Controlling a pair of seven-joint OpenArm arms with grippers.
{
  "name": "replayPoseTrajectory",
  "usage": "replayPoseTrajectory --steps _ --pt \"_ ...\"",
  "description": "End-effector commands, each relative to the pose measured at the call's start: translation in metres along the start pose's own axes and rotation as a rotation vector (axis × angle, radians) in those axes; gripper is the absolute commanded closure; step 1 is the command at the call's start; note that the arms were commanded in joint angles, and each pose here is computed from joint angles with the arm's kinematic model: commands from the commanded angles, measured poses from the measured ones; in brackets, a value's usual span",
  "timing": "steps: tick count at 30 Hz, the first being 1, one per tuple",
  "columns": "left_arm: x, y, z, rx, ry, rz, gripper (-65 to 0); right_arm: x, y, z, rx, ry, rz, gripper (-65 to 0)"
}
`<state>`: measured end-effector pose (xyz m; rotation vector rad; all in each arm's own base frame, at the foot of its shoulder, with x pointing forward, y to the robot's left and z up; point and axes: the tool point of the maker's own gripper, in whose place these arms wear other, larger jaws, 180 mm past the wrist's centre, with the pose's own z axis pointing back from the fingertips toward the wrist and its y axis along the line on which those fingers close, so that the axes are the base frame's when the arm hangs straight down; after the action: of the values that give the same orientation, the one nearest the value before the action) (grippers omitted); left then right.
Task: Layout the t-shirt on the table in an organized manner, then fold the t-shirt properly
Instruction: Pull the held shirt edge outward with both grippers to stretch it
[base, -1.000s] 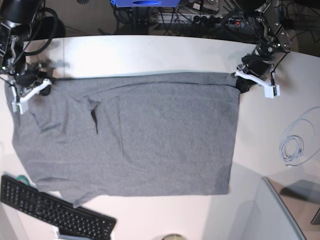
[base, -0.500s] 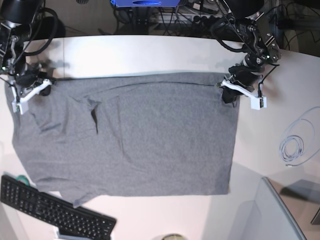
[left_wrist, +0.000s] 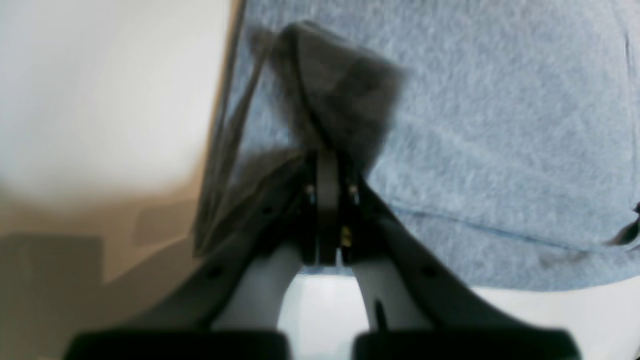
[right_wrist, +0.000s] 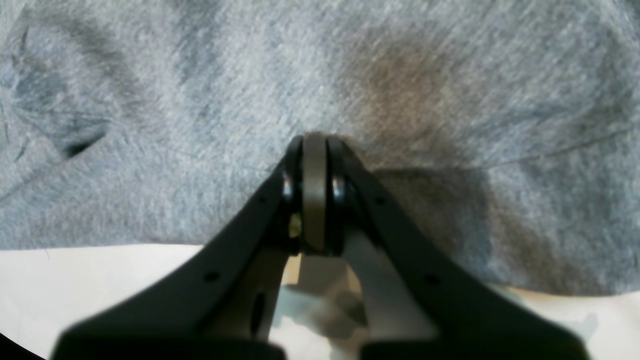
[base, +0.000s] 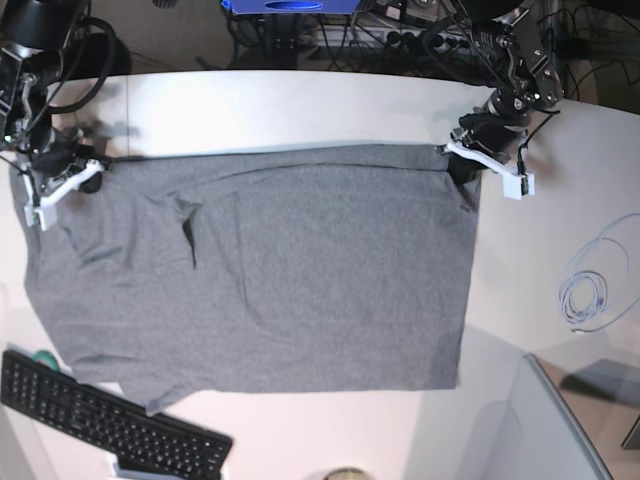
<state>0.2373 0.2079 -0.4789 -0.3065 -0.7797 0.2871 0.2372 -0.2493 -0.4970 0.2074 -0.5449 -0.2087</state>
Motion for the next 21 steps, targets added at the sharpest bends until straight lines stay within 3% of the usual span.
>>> replayPoseTrajectory --steps 1,21 --pt "0.016 -0.002 0.000 -0.010 -0.049 -0.006 0.0 0.013 -0.005 0.003 -0.014 -0.027 0.009 -0.6" --pt "0.036 -0.027 -0.027 -0.070 -0.088 0.053 0.0 0.012 -0.005 0.003 -0.014 -0.024 0.009 -0.6"
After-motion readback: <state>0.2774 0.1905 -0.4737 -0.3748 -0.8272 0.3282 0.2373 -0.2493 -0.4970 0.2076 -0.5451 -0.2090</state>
